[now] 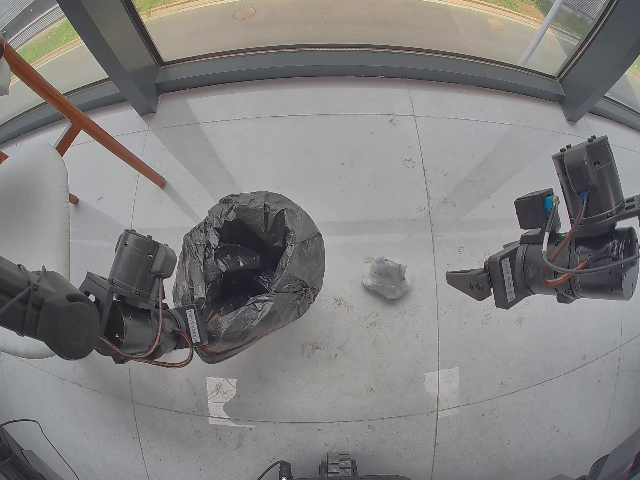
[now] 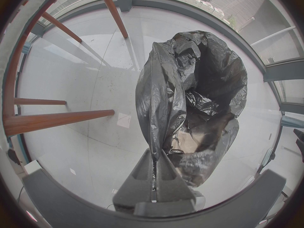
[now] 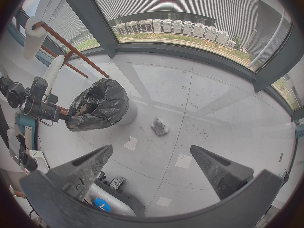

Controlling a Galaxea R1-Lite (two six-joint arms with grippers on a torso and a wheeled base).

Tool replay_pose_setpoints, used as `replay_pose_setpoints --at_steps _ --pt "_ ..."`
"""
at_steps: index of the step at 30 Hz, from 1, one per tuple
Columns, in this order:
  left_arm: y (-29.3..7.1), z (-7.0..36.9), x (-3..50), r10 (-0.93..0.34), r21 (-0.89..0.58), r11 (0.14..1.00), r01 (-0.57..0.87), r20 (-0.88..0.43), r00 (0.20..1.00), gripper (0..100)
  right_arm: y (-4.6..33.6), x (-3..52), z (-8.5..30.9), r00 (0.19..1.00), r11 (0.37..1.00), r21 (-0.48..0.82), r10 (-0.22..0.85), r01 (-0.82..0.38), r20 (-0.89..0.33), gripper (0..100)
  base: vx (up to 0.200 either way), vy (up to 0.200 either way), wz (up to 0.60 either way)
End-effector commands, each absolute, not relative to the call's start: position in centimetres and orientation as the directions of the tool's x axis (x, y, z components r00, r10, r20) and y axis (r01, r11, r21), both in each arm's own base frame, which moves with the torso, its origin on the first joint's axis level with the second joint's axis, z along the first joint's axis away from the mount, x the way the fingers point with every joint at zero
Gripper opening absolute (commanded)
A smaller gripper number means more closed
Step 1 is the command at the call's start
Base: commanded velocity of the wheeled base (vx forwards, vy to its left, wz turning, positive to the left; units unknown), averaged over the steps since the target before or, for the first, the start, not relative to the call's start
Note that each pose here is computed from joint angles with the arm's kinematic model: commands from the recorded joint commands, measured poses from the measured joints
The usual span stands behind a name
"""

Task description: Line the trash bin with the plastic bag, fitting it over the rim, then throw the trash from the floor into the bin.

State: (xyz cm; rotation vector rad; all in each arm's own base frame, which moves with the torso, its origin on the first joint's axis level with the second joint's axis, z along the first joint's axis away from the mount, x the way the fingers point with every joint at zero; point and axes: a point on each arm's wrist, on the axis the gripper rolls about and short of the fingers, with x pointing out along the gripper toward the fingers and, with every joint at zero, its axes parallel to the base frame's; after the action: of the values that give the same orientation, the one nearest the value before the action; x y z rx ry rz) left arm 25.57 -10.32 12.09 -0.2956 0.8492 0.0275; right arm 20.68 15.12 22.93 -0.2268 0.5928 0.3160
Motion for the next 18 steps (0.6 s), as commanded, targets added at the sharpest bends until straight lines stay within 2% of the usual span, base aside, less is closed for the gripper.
replay_pose_setpoints --at_steps 1,8,9,18 --pt "-11.0 9.4 26.2 -0.092 -0.220 0.966 -0.133 -0.779 0.621 0 15.1 20.7 22.8 0.782 0.927 -0.120 0.224 -0.355 -0.582 100 0.000 0.000 0.00" --pt "-11.8 8.8 26.4 -0.094 -0.207 0.971 -0.116 -0.786 0.611 0 15.1 20.6 22.7 0.780 0.928 -0.119 0.221 -0.353 -0.586 100 0.000 0.000 0.00" --pt "-11.7 8.5 26.3 -0.087 -0.200 0.972 -0.121 -0.792 0.604 100 15.0 20.6 22.7 0.780 0.928 -0.118 0.222 -0.353 -0.584 100 0.000 0.000 0.00" --pt "-10.3 9.9 26.6 -0.061 -0.212 0.964 -0.162 -0.768 0.638 100 14.7 20.8 22.6 0.781 0.932 -0.120 0.211 -0.342 -0.588 100 0.000 0.000 0.00"
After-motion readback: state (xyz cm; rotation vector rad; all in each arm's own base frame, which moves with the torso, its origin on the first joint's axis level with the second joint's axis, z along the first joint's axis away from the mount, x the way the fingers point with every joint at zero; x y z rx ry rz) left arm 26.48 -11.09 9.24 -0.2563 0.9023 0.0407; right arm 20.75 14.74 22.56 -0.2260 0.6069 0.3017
